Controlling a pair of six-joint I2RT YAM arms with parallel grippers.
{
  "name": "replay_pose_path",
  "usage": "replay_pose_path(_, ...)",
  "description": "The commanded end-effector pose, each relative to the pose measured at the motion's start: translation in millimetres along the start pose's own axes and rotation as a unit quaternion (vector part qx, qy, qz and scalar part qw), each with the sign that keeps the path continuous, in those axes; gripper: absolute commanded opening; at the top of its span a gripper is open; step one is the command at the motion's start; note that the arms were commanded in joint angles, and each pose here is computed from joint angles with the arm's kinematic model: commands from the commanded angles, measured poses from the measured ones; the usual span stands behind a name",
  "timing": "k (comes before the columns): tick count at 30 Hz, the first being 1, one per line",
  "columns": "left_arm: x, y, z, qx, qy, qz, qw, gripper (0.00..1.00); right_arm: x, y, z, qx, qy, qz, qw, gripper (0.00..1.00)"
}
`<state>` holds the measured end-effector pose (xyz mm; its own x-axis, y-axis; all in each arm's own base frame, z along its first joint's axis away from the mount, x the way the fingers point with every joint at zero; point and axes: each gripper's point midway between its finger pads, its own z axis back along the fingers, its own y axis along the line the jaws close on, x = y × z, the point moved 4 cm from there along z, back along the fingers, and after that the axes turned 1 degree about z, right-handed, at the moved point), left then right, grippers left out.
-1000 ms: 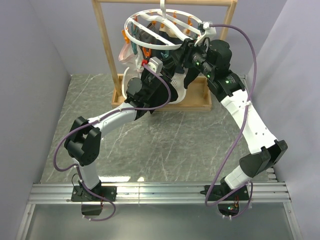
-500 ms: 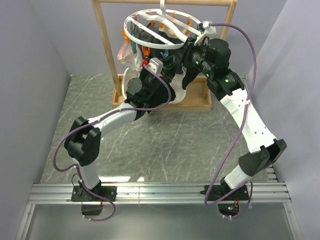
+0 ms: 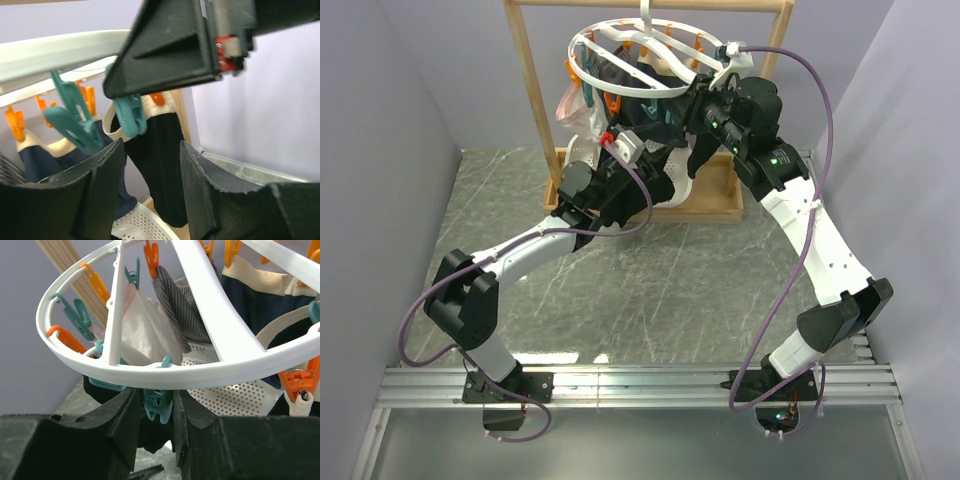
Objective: Clip the underwear to the hanger
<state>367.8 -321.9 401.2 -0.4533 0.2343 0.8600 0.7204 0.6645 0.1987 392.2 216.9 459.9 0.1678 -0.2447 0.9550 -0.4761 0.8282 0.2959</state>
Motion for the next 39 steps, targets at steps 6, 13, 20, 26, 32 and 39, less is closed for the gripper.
replay_pose_path(6,32,16,-26,0.023,-0.036,0.024,0.999,0.5,20,16,9,0.044,-0.031,-0.017,0.998,0.0)
replay_pose_path(13,30,17,-37,0.024,-0.046,0.021,0.998,0.29,19,20,12,0.059,-0.026,-0.028,0.998,0.0)
replay_pose_path(20,22,16,-33,0.022,-0.035,0.004,0.999,0.02,23,20,10,0.05,-0.029,-0.051,0.997,0.32)
replay_pose_path(26,19,15,-31,0.022,-0.031,-0.014,0.999,0.0,26,20,8,0.045,-0.032,-0.065,0.996,0.44)
replay_pose_path(32,15,9,-31,0.016,-0.025,-0.031,0.999,0.0,28,20,8,0.04,-0.034,-0.076,0.996,0.5)
replay_pose_path(39,14,6,-29,0.01,-0.025,-0.037,0.999,0.0,27,18,6,0.033,-0.036,-0.075,0.996,0.28)
